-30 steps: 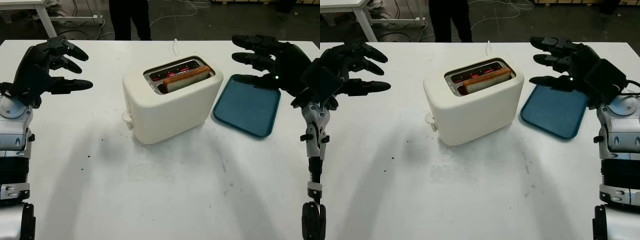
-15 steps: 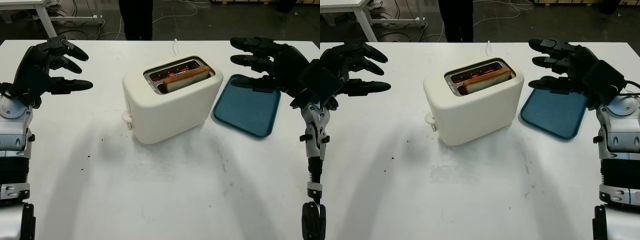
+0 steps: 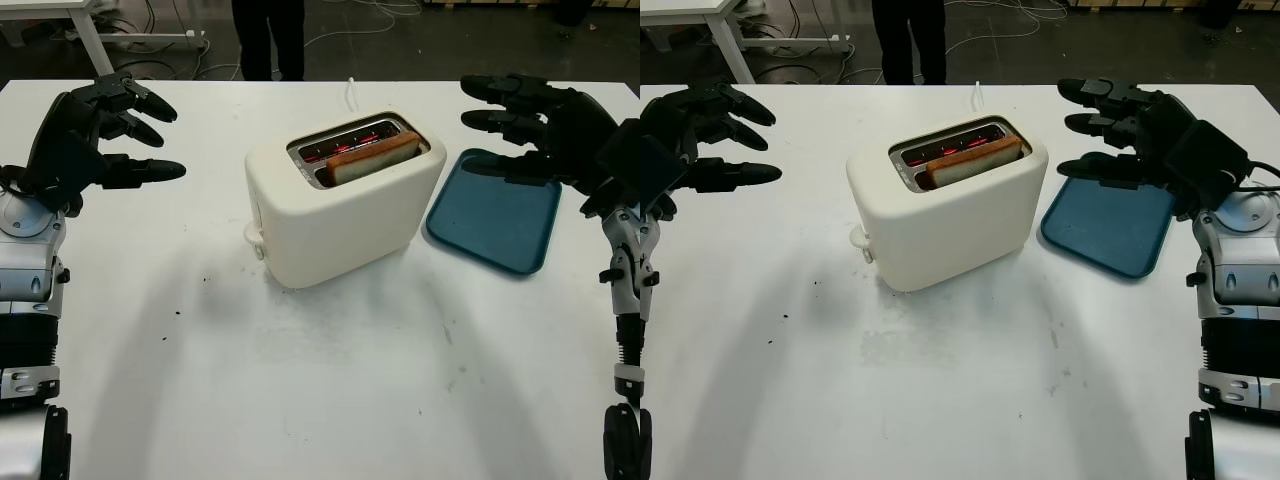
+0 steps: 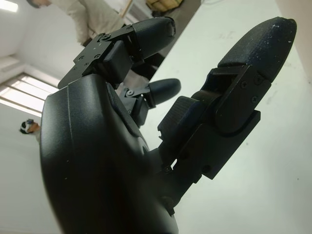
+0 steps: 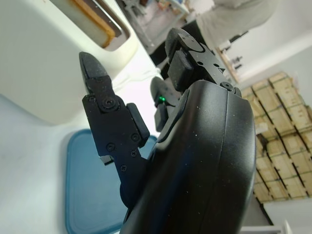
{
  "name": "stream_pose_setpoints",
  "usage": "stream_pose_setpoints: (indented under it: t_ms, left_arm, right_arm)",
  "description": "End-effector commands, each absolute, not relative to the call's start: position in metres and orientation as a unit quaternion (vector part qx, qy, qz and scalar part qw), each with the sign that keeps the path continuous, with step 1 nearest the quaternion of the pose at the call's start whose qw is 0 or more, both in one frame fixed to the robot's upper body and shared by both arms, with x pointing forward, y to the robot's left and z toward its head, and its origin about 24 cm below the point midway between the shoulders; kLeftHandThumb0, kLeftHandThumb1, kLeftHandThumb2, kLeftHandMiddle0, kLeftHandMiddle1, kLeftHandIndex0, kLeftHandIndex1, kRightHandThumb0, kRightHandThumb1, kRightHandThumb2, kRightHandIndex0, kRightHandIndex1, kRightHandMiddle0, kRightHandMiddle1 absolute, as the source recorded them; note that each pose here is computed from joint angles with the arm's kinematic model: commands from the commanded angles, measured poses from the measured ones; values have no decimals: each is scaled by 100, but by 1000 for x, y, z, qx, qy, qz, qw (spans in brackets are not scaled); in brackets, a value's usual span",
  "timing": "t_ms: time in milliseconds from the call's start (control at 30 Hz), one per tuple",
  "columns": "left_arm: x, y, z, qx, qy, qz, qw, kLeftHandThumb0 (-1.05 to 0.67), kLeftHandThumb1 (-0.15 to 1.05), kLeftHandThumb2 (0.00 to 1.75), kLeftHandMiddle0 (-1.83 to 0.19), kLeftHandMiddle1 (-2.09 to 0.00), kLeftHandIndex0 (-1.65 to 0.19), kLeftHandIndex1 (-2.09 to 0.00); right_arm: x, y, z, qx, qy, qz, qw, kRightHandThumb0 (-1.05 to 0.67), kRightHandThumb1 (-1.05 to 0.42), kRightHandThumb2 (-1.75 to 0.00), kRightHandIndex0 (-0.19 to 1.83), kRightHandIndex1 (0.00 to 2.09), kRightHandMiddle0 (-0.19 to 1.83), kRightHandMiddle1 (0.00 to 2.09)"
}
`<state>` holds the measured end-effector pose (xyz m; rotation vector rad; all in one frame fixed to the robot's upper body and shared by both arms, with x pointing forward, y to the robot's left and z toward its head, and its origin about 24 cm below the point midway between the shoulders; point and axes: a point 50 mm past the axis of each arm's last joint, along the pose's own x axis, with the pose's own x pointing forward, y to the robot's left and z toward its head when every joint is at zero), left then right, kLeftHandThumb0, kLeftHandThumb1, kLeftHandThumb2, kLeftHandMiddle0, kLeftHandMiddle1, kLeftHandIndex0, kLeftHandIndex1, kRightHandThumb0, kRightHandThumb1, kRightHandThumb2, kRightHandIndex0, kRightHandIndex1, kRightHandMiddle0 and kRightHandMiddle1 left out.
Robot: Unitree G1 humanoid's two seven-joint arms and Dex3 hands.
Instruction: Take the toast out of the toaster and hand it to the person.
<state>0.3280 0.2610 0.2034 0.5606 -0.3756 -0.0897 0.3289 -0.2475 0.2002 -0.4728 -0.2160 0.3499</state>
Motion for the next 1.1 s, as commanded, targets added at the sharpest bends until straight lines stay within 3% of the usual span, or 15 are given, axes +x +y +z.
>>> stream_pose_setpoints:
  t_ms: [0,1067]
  left_arm:
    - [328,260,206,278,-187,-41,941,-105,57,0,-49,-129,-55,-114]
    - [327,261,206,273,-188,-42,942,-105,56,0,-48,-129,-55,-112]
  right_arm:
    - [329,-247,205,-239,-121,175,947,-33,-78,0,27,42,47,1]
    - [328,-245,206,-250,-128,176,943,-32,-79,0,25,45,48,1]
